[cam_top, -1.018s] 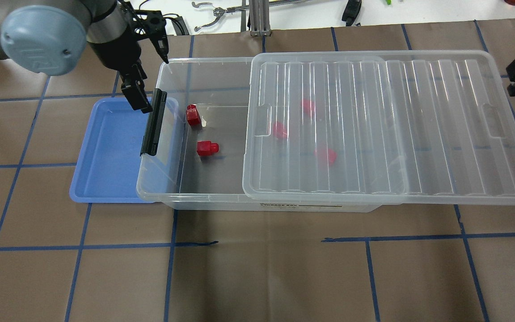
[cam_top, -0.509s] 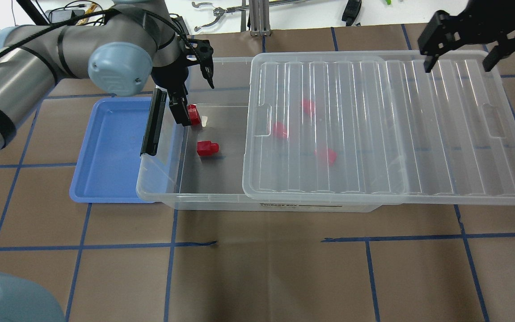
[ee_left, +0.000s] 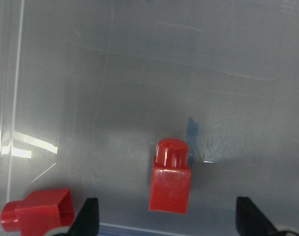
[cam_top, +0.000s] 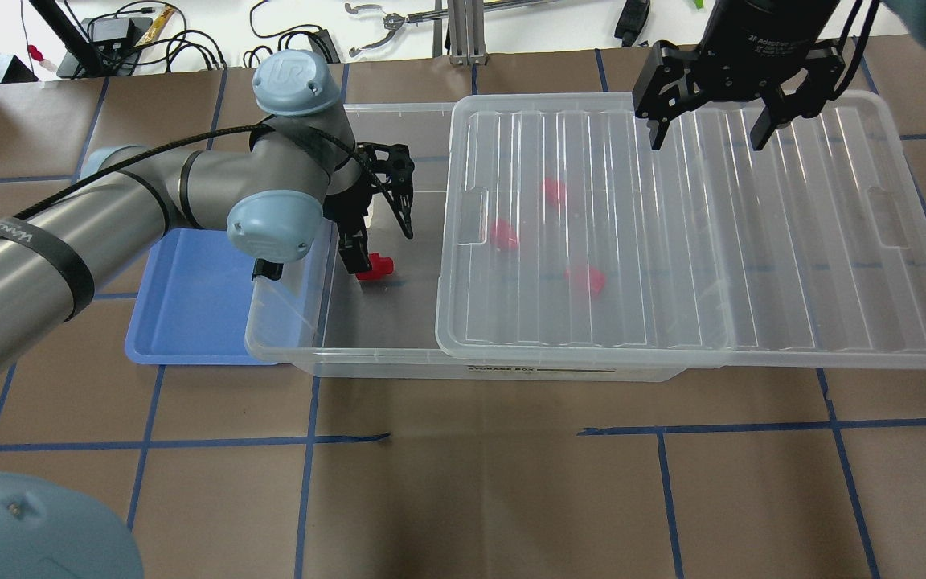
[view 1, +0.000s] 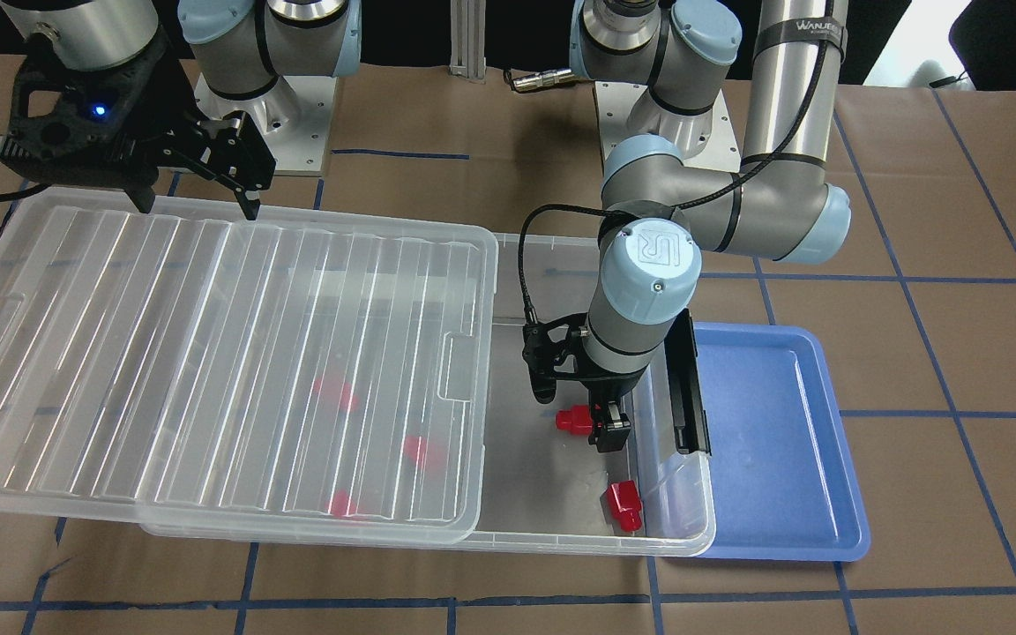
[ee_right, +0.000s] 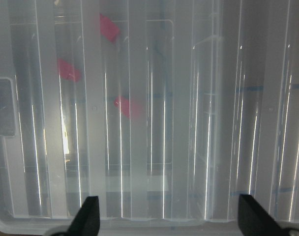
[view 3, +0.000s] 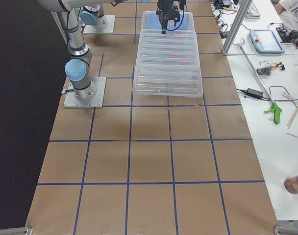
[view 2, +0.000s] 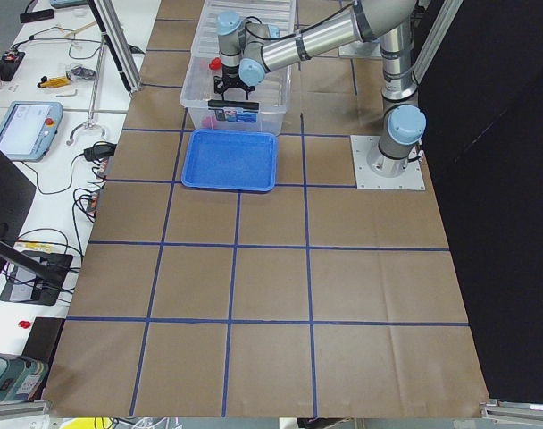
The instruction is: Place red block in blue tray from box
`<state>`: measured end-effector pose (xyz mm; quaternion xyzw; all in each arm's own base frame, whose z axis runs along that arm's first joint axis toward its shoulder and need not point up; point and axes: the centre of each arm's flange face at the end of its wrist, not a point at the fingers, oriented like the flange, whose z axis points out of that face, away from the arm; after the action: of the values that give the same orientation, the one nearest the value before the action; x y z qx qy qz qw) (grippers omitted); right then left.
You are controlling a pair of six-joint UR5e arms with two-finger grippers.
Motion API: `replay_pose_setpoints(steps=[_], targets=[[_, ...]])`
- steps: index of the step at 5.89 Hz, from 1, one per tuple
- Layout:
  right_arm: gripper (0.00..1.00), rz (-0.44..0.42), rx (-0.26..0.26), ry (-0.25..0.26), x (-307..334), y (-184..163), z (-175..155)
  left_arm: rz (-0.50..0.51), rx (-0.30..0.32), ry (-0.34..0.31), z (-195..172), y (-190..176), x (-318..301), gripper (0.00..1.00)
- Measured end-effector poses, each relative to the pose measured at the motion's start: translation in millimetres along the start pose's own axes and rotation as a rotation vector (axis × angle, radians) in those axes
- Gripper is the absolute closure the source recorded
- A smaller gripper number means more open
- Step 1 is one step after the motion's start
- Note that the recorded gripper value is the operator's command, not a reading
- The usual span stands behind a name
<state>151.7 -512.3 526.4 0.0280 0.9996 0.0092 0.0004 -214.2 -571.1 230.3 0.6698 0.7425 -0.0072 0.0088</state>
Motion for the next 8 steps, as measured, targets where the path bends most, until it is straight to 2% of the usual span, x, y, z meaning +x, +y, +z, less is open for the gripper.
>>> replay_pose_setpoints(steps=[1,2,3,4,6,8], targets=[[0.00,-0.004,-0.005,0.004,0,-1,3,0.013,0.002,-0.010,26,2,10,0.04],[0.00,-0.006,-0.007,0.007,0,-1,4,0.019,0.003,-0.012,42,3,18,0.29],[0.00,-0.006,-0.011,0.008,0,-1,6,0.023,0.007,-0.013,49,3,20,0.60],[0.00,-0.006,-0.013,0.007,0,-2,8,0.025,0.010,-0.014,50,2,21,0.81],[0.00,-0.006,-0.013,0.006,0,-2,9,0.027,0.016,-0.032,38,1,20,0.84],[0.00,-0.006,-0.014,0.005,0,-2,10,0.012,0.026,-0.071,0,5,17,0.85]])
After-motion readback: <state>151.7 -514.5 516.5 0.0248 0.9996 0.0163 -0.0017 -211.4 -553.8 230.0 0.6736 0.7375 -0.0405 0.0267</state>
